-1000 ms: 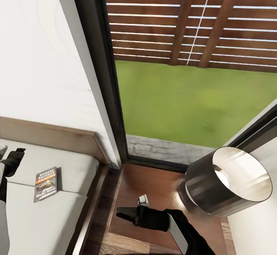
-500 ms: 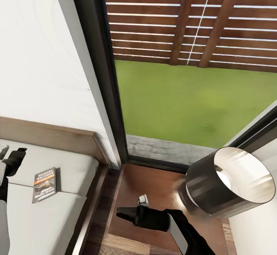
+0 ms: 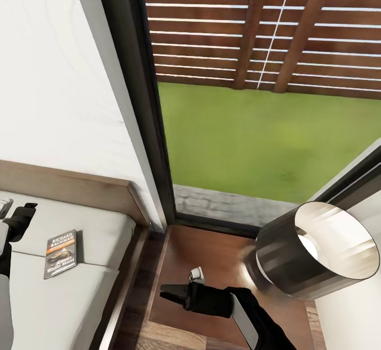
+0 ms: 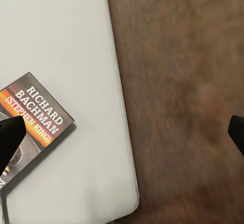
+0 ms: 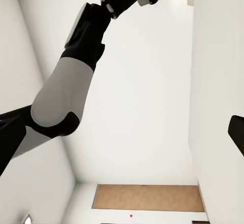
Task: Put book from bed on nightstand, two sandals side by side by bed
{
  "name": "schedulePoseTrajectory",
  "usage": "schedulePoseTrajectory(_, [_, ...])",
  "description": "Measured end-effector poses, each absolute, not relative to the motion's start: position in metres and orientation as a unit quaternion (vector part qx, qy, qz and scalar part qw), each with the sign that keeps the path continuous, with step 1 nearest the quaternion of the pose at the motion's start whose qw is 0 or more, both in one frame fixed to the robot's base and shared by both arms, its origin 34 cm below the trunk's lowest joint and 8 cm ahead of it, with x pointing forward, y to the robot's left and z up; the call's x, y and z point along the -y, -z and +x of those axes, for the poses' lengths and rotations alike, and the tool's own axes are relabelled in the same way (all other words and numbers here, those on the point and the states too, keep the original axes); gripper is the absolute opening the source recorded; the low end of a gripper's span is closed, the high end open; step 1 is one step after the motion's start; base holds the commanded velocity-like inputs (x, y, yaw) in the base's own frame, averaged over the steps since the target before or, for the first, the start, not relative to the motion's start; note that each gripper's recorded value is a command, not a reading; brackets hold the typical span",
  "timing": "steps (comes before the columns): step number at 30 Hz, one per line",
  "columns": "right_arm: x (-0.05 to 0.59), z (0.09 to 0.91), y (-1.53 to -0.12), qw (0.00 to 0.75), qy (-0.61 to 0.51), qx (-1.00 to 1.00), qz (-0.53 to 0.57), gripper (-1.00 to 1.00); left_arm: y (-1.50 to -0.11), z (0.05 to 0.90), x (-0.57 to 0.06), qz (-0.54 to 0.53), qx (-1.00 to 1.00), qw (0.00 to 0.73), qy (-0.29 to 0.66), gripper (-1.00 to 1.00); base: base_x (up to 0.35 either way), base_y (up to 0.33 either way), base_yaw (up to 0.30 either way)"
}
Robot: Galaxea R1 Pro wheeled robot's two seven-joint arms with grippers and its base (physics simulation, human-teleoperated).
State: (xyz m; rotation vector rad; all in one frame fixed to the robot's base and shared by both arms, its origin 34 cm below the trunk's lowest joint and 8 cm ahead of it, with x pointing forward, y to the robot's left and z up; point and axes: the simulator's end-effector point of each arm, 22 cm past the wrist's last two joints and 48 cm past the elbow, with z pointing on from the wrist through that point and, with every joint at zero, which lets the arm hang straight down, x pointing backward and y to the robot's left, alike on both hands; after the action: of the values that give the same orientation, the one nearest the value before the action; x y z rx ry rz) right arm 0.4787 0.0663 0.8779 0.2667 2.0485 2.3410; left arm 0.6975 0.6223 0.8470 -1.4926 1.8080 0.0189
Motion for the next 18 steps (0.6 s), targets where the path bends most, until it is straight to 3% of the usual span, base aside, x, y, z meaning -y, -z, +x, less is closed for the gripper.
schedulePoseTrajectory(18, [-0.066,0.477,-0.871,0.004,-0.749,-0.656,0.092,1.00,-0.835,0.695,-0.619,-0.587,-0.715,0.380,-0.011,1.00,0.000,0.000,0.000])
